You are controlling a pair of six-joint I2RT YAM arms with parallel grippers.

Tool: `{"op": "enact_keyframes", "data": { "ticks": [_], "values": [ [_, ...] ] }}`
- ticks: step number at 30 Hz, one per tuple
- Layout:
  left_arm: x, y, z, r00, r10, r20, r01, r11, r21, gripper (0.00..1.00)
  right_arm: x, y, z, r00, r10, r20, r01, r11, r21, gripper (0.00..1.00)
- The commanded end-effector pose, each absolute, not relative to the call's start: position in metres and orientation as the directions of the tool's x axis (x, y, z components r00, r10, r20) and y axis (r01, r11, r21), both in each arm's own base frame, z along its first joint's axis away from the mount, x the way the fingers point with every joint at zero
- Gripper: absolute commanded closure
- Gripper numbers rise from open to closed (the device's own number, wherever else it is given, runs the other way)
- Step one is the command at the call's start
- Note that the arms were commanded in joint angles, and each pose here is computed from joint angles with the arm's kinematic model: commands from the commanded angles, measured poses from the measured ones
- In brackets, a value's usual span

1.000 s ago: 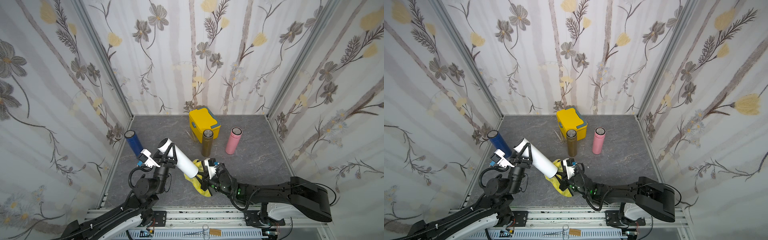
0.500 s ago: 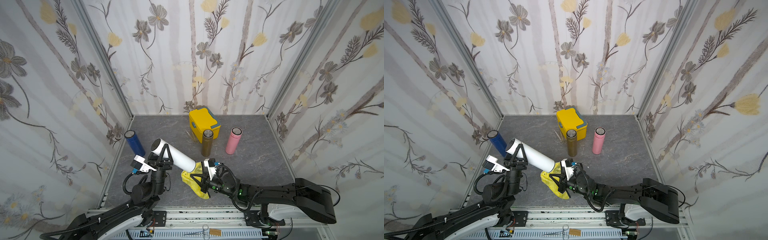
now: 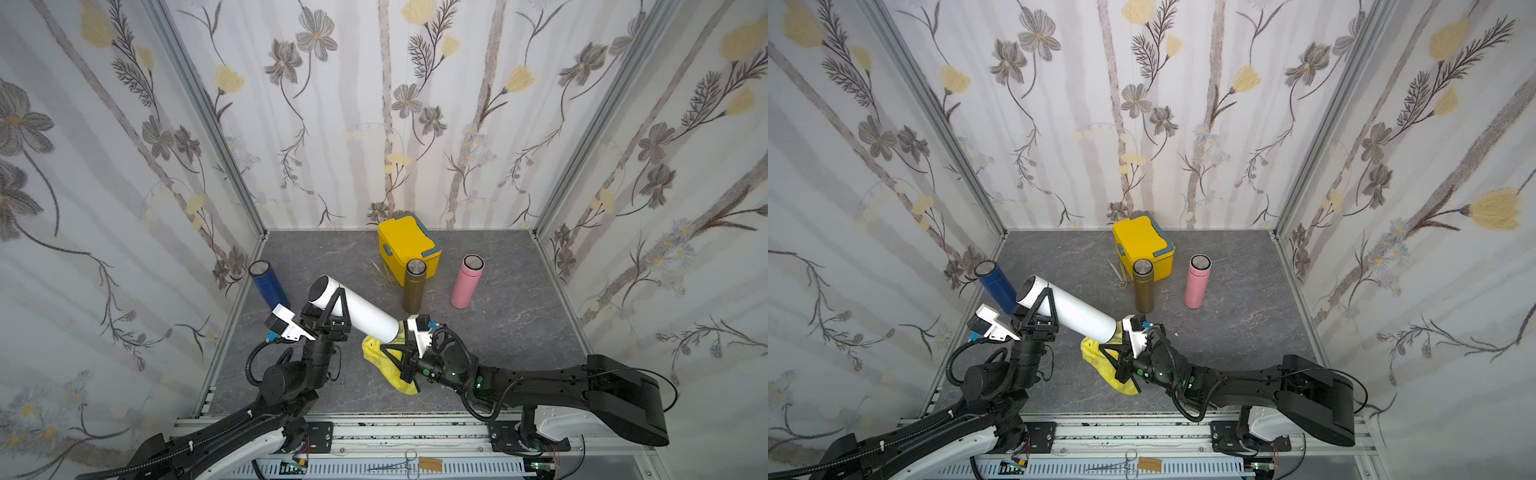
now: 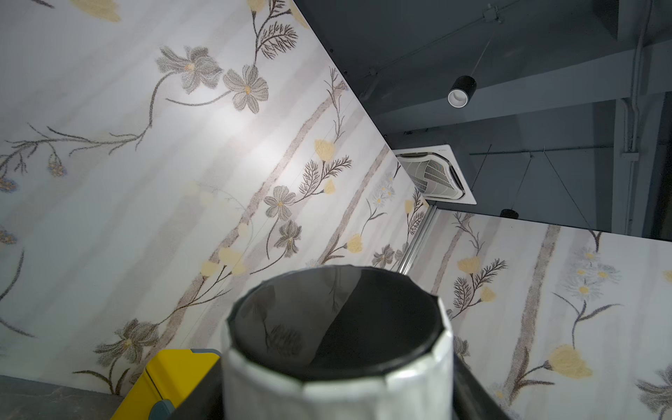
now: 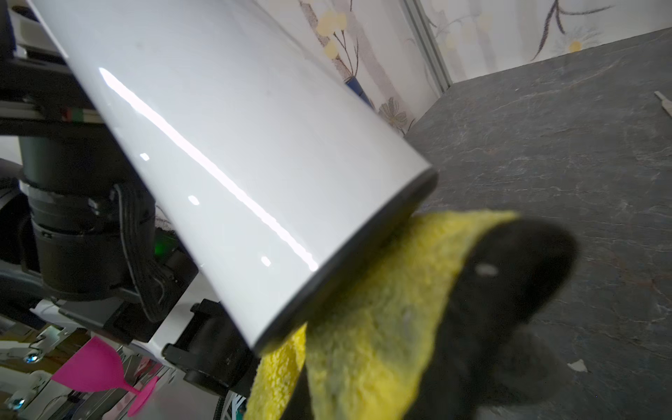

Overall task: Wipe the surface of the thermos
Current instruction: Wipe the dirt from the surface of the thermos.

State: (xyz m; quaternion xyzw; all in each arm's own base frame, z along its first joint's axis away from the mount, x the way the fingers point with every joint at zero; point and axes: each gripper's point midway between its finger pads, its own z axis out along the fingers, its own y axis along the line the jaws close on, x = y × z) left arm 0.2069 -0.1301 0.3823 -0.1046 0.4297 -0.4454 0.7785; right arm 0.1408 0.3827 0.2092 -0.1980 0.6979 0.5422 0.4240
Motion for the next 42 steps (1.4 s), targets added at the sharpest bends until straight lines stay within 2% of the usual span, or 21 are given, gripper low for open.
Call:
{"op": "enact_keyframes", "data": {
  "ticks": [1,7,13,17,22,26,30,35,38,42],
  "values": [
    [0.210,-0.133,0.382,0.249,-0.760,-0.601,0.591,0.610,-0.527,1.00,0.127,0.390,0.243,-0.518,0.235,-0.822,-0.792,0.232,0.565,1.00],
    [0.217,-0.137,0.378,0.258,-0.735,-0.627,0.561,0.642,-0.522,1.00,0.144,0.358,0.243,-0.482,0.317,-0.817,-0.749,0.334,0.572,1.00],
    [0.216,-0.146,0.381,0.229,-0.743,-0.629,0.598,0.617,-0.511,1.00,0.131,0.394,0.234,-0.512,0.211,-0.833,-0.776,0.302,0.554,1.00],
    [0.221,-0.154,0.381,0.226,-0.709,-0.668,0.585,0.647,-0.489,1.00,0.139,0.381,0.240,-0.486,0.256,-0.836,-0.760,0.349,0.549,1.00],
    [0.250,-0.144,0.367,0.273,-0.586,-0.763,0.371,0.796,-0.478,1.00,0.157,0.348,0.245,-0.452,0.303,-0.839,-0.694,0.471,0.544,1.00],
    [0.272,-0.140,0.351,0.315,-0.434,-0.844,0.219,0.899,-0.380,1.00,0.164,0.331,0.250,-0.463,0.306,-0.832,-0.630,0.546,0.552,1.00],
    [0.295,-0.140,0.331,0.329,-0.345,-0.879,0.134,0.938,-0.318,1.00,0.169,0.317,0.293,-0.420,0.349,-0.838,-0.619,0.564,0.546,1.00],
    [0.332,-0.160,0.302,0.293,-0.254,-0.922,0.148,0.965,-0.219,1.00,0.175,0.301,0.357,-0.328,0.424,-0.845,-0.624,0.575,0.530,1.00],
    [0.349,-0.164,0.284,0.316,-0.181,-0.931,0.101,0.983,-0.157,1.00,0.173,0.298,0.382,-0.298,0.449,-0.842,-0.645,0.556,0.524,1.00],
    [0.377,-0.170,0.264,0.328,-0.112,-0.938,0.064,0.993,-0.096,1.00,0.177,0.292,0.383,-0.276,0.450,-0.849,-0.632,0.580,0.513,1.00]
  ]
}}
